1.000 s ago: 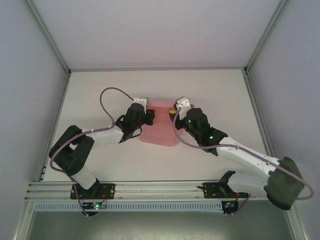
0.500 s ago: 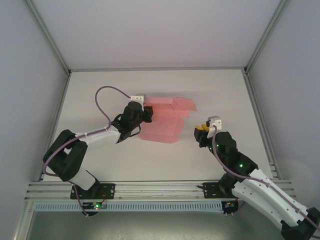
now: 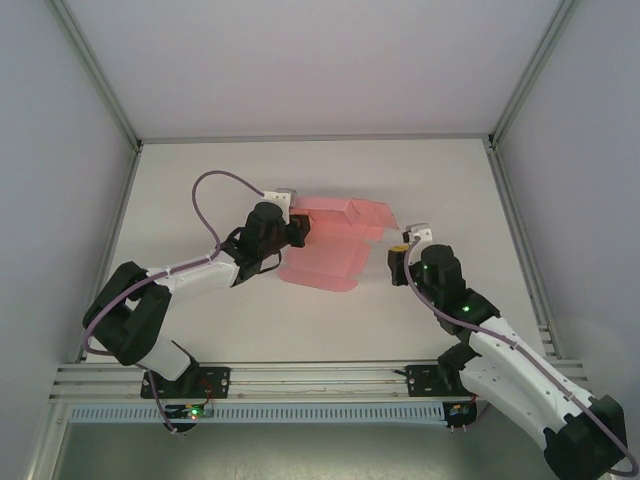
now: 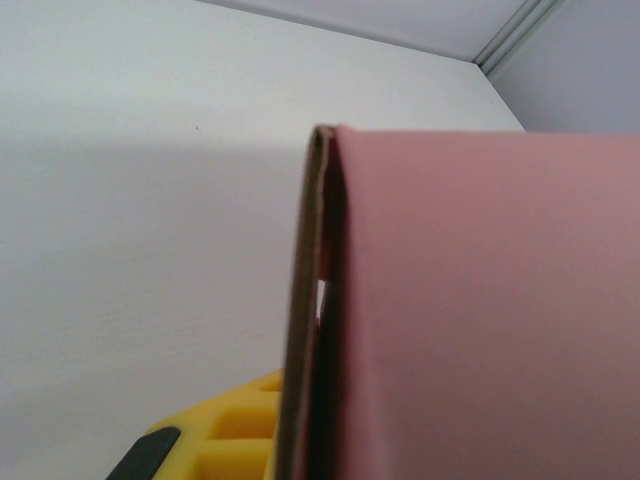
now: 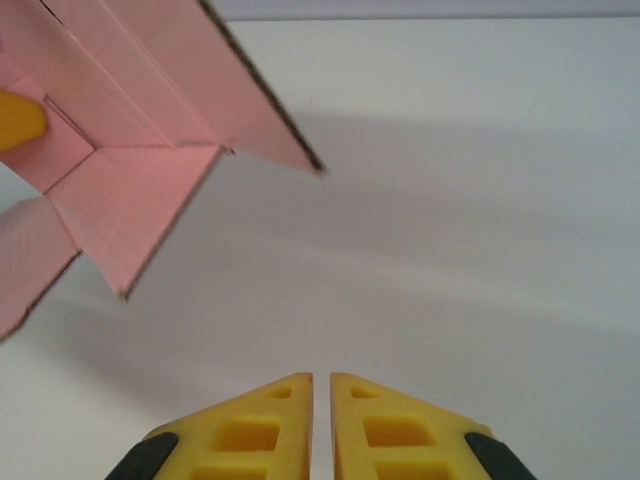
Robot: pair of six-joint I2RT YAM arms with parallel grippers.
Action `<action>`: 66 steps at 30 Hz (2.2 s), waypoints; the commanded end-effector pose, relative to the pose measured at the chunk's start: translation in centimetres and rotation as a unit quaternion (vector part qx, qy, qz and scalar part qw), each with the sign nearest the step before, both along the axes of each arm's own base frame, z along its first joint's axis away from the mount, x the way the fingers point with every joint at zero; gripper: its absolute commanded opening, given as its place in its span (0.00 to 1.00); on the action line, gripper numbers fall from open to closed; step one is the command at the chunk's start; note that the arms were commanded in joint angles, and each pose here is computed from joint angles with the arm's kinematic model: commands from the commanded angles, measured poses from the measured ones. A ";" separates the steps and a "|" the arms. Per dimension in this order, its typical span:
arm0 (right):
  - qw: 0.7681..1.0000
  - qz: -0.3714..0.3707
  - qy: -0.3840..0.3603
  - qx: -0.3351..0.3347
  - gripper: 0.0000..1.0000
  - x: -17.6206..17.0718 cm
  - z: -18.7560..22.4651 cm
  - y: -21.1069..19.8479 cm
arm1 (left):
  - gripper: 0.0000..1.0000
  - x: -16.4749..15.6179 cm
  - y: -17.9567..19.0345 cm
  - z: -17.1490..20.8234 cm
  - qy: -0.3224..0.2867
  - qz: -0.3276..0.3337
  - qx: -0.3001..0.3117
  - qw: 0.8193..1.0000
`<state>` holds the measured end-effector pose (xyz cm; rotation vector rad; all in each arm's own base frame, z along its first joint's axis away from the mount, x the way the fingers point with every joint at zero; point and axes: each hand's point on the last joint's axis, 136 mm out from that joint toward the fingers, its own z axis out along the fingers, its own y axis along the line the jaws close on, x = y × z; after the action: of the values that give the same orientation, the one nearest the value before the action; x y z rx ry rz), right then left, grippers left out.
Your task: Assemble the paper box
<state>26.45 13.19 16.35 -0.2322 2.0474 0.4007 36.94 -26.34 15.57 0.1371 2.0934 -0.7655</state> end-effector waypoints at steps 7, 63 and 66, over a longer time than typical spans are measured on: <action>0.996 0.052 -0.067 0.018 0.13 1.8 5.0 2.3 | 0.00 0.1 -1.1 0.9 -0.013 -0.034 0.003 0.999; 0.978 0.092 -0.110 -0.151 0.33 1.9 5.3 6.7 | 0.00 -0.1 -1.5 0.5 0.025 -0.034 -0.025 0.999; 0.982 0.095 -0.122 -0.112 0.38 0.2 7.2 5.5 | 0.00 -0.1 -1.1 0.4 0.027 -0.031 -0.024 0.999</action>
<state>28.39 18.99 23.16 -0.6044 1.8300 0.1382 36.81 -26.95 13.53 0.1521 2.2047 -0.8106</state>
